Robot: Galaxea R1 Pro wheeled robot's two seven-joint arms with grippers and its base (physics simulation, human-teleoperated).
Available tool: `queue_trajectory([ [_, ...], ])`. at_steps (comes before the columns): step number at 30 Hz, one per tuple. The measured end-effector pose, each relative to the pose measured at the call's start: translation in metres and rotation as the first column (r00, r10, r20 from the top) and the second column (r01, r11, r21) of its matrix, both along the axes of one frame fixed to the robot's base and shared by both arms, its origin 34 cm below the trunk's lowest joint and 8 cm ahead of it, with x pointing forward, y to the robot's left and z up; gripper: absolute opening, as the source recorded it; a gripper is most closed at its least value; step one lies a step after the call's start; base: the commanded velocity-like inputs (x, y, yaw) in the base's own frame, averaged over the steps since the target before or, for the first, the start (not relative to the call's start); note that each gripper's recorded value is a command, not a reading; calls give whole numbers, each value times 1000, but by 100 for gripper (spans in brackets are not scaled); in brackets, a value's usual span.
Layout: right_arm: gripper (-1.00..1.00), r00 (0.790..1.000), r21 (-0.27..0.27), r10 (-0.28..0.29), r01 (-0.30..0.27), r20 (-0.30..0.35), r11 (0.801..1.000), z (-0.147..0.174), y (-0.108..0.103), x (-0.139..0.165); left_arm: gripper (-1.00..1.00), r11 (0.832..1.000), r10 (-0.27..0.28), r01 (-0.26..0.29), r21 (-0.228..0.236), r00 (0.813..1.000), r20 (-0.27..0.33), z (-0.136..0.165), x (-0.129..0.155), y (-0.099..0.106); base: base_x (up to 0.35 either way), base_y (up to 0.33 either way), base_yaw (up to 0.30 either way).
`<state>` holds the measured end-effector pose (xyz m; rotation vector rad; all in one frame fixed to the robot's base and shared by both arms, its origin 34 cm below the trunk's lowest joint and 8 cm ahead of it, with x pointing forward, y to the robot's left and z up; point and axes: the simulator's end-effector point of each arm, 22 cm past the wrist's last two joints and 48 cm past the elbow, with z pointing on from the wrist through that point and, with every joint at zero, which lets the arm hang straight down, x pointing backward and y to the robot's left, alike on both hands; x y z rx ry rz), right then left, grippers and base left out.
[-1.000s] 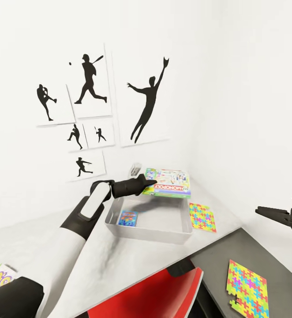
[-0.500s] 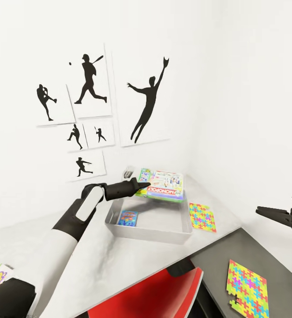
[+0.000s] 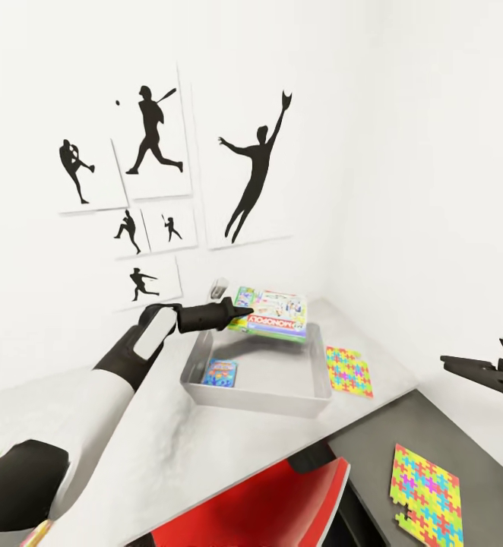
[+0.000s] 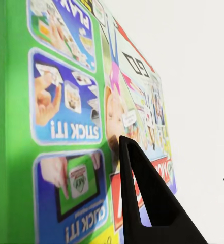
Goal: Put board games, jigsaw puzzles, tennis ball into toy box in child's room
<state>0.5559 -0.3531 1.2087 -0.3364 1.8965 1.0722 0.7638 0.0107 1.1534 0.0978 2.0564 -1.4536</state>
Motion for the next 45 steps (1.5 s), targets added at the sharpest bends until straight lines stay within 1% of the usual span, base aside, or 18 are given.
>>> queue_trajectory([
  [4, 100, 1000, 1, 2, -2, -6, 1000, -3, 1, 1, -100, 1000, 9, -8, 13, 1000, -26, -10, 5, 2, 0, 0, 0],
  [9, 100, 1000, 2, 3, -3, -15, 1000, -7, 1, 2, -100, 1000, 16, -15, 23, 999, -45, -19, 8, 4, 0, 0, 0],
  [12, 100, 1000, 1, 3, -3, -19, 1000, -9, 1, 3, -100, 999, 26, -23, 42, 998, -58, -27, 10, 3, 0, 0, 0],
  [13, 100, 1000, 1, 3, -3, -21, 1000, -9, 1, 4, -100, 999, 26, -23, 41, 998, -60, -28, 10, 3, 0, 0, 0],
  [17, 100, 1000, 1, 2, -2, -27, 1000, -12, 1, 5, -100, 997, 39, -32, 77, 996, -81, -40, 11, -4, 0, 0, 0],
  [20, 100, 999, 1, 2, -2, -32, 1000, -15, 1, 6, -100, 995, 43, -34, 89, 995, -95, -45, 11, -11, 0, 0, 0],
  [26, 100, 999, 1, 1, -1, -41, 1000, -19, 0, 8, -100, 996, 40, -30, 86, 993, -108, -50, 10, -18, 0, 0, 0],
  [45, 100, 998, 1, 0, 0, -71, 1000, -32, 0, 14, -100, 997, 38, -27, 77, 989, -142, -69, 12, -24, 0, 0, 0],
])
